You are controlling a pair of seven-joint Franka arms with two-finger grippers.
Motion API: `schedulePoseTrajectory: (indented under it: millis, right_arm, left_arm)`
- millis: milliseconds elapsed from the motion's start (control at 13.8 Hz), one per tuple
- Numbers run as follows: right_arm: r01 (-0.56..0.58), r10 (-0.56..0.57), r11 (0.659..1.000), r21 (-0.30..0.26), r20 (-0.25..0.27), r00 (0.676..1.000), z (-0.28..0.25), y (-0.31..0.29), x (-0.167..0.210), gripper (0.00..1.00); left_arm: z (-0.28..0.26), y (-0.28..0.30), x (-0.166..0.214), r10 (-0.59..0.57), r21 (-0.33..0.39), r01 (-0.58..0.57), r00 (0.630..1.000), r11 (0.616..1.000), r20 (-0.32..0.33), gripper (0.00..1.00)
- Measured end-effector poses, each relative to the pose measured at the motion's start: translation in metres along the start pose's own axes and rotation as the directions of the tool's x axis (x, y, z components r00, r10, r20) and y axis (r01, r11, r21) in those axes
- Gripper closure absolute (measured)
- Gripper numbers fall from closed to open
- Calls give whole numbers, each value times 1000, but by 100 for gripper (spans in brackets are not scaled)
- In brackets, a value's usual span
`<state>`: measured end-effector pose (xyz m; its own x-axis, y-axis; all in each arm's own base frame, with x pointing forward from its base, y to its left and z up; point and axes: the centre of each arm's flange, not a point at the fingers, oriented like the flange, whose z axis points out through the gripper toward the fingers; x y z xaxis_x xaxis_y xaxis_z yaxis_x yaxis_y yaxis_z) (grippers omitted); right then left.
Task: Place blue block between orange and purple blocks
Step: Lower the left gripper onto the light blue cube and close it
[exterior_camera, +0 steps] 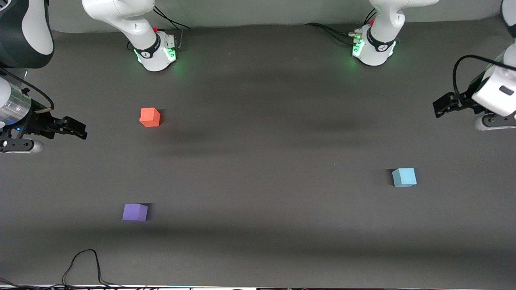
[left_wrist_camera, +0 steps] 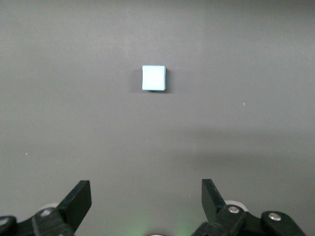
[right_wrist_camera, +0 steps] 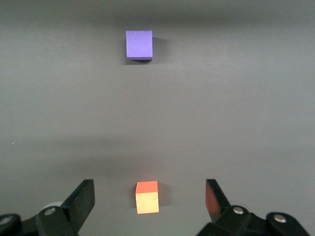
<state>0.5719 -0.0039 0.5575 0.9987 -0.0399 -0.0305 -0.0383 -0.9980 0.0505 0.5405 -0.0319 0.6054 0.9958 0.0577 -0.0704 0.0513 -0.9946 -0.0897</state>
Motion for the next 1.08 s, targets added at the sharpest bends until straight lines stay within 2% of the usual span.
schedulePoseTrajectory:
  millis: [217, 794, 1083]
  right_arm:
    - [0, 0, 1000, -1, 8, 1000, 2, 0, 0, 0]
    - [1, -1, 1000, -2, 16, 1000, 6, -1, 1, 0]
    - [2, -1, 1000, -4, 26, 1000, 12, -2, 3, 0]
  left_arm:
    - [0, 2, -2, 10, -13, -10, 999, 1000, 33, 0]
    - [1, 12, 1, 55, -32, -54, 998, 998, 38, 0]
    - [4, -2, 3, 126, -38, -124, 991, 991, 45, 0]
